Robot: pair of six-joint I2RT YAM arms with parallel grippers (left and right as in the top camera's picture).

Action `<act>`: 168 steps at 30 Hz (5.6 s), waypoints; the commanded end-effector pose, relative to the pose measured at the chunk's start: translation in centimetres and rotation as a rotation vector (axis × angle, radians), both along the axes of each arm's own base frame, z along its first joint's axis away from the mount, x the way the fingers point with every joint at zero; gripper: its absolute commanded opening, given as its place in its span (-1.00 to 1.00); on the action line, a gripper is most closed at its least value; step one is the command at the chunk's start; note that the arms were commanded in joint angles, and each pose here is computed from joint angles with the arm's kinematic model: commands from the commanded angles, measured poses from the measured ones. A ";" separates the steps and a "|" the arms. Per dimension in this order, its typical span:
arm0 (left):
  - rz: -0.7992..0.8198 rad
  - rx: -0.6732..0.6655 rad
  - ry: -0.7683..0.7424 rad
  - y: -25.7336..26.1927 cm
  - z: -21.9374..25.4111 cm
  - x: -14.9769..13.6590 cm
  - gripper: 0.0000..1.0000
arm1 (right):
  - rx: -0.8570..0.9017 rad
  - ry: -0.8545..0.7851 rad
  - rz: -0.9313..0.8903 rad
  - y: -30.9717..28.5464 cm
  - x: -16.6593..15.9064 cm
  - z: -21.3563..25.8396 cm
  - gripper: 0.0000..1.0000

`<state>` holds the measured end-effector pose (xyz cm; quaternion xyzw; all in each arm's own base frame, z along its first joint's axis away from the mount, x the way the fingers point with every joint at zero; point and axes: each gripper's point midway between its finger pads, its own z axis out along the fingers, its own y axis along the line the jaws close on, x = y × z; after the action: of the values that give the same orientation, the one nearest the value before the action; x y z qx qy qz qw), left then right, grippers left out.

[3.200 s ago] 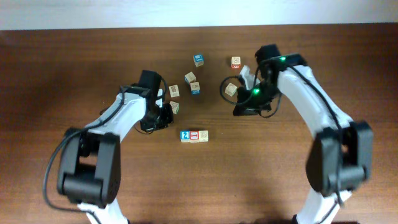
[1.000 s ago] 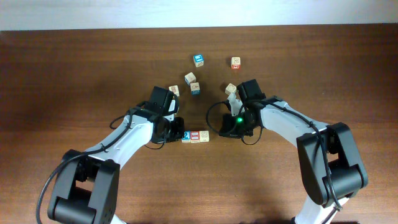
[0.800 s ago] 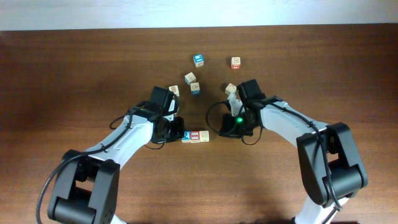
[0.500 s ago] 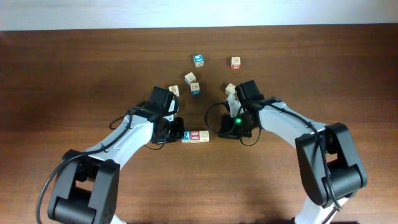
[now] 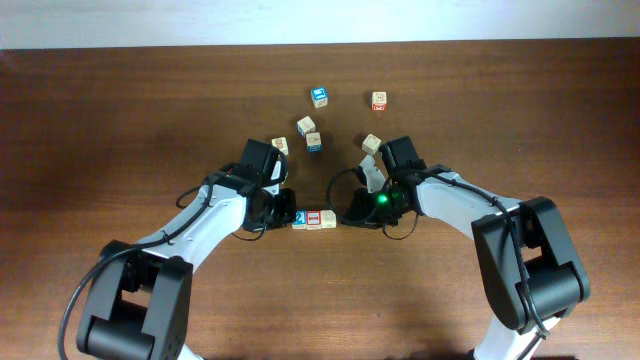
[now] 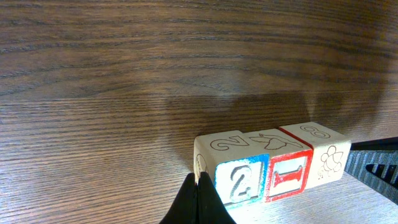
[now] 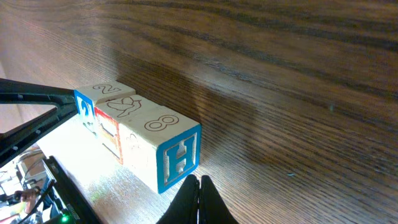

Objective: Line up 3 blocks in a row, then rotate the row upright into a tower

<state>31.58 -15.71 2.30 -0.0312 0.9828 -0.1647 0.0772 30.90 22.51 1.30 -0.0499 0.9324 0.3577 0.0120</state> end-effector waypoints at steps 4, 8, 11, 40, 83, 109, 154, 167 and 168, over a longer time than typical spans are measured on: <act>0.007 0.011 0.010 0.1 -0.3 -0.3 -1.00 | 0.016 0.015 0.006 0.4 -0.4 -0.3 -0.91; 0.007 0.011 0.010 0.1 -0.3 -0.3 -1.00 | 0.018 0.034 -0.047 0.4 -0.1 -0.7 -0.92; 0.007 0.011 0.010 0.1 -0.3 -0.3 -1.00 | 0.003 0.052 -0.086 0.2 -0.1 -1.1 -0.91; 0.006 0.008 0.011 0.0 -0.3 -0.3 -1.00 | 0.043 0.008 -0.027 1.7 -0.4 -0.4 -0.91; 0.264 0.075 0.113 9.8 -1.0 0.1 -1.00 | -0.579 -0.035 0.005 3.8 -5.6 0.0 -0.51; 0.253 0.076 0.110 9.8 -1.0 0.1 -1.00 | -0.529 -0.199 -0.051 5.6 -1.8 0.0 -0.55; 0.011 -0.026 -0.034 0.6 -0.5 1.5 -1.00 | -0.295 -0.039 -0.032 1.3 -0.6 -0.5 -0.91; 0.000 -0.008 0.025 1.0 -1.1 0.1 -1.00 | -0.205 -0.029 -0.004 1.3 -0.4 -0.6 -0.91; -0.002 -0.015 0.027 0.9 -1.1 0.1 -1.00 | -0.205 -0.029 -0.004 1.3 -0.4 -0.6 -0.91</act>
<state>32.02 -14.50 1.64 -0.0420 0.9827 -0.1642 0.0741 30.96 23.98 1.44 -0.0541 0.9638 0.2591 0.0331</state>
